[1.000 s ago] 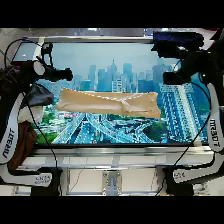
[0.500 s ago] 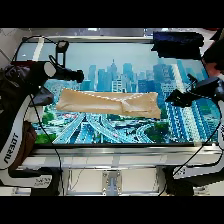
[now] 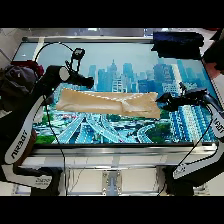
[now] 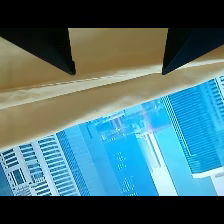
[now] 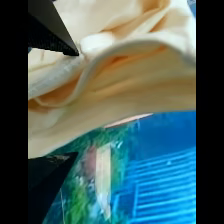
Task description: Fold the shirts.
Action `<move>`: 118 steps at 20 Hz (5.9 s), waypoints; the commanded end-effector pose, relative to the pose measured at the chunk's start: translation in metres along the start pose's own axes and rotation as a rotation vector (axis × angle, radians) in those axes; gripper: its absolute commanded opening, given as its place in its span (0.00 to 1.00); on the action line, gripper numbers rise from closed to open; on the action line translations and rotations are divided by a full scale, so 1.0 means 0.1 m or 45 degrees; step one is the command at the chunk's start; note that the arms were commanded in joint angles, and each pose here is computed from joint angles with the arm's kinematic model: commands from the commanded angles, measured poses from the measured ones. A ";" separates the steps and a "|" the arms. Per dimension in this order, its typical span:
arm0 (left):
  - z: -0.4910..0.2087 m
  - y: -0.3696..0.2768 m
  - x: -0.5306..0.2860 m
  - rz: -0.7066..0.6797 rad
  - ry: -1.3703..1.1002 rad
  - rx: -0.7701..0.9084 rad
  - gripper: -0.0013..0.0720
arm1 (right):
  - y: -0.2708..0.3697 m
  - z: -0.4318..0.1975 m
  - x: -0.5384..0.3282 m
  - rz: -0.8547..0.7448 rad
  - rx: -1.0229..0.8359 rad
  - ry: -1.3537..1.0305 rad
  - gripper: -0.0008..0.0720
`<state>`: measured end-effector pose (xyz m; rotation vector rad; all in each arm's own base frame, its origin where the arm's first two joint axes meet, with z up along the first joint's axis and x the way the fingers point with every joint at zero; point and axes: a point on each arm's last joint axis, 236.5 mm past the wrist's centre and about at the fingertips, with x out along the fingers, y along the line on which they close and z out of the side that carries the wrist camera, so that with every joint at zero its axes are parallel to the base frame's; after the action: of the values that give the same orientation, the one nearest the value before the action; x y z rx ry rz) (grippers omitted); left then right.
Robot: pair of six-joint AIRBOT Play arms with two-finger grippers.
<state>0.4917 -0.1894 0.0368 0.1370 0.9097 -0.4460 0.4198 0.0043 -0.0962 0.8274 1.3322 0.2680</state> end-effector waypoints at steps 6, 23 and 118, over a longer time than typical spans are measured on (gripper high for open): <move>-0.18 -0.04 0.25 -0.014 0.075 0.002 0.87 | 0.62 -0.10 0.40 0.026 -0.224 0.106 0.74; -0.93 -2.54 0.93 -0.645 0.268 -0.023 0.03 | 2.52 -0.53 -1.57 0.099 -0.706 0.016 0.03; -0.13 0.75 -2.59 0.059 -0.251 -0.239 0.03 | 1.73 -0.55 -2.65 -0.390 -0.611 -0.518 0.03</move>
<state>0.3773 -0.0359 0.2279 -0.0568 0.7475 -0.3228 0.3479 -0.0189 0.2154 0.2544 0.9443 0.1504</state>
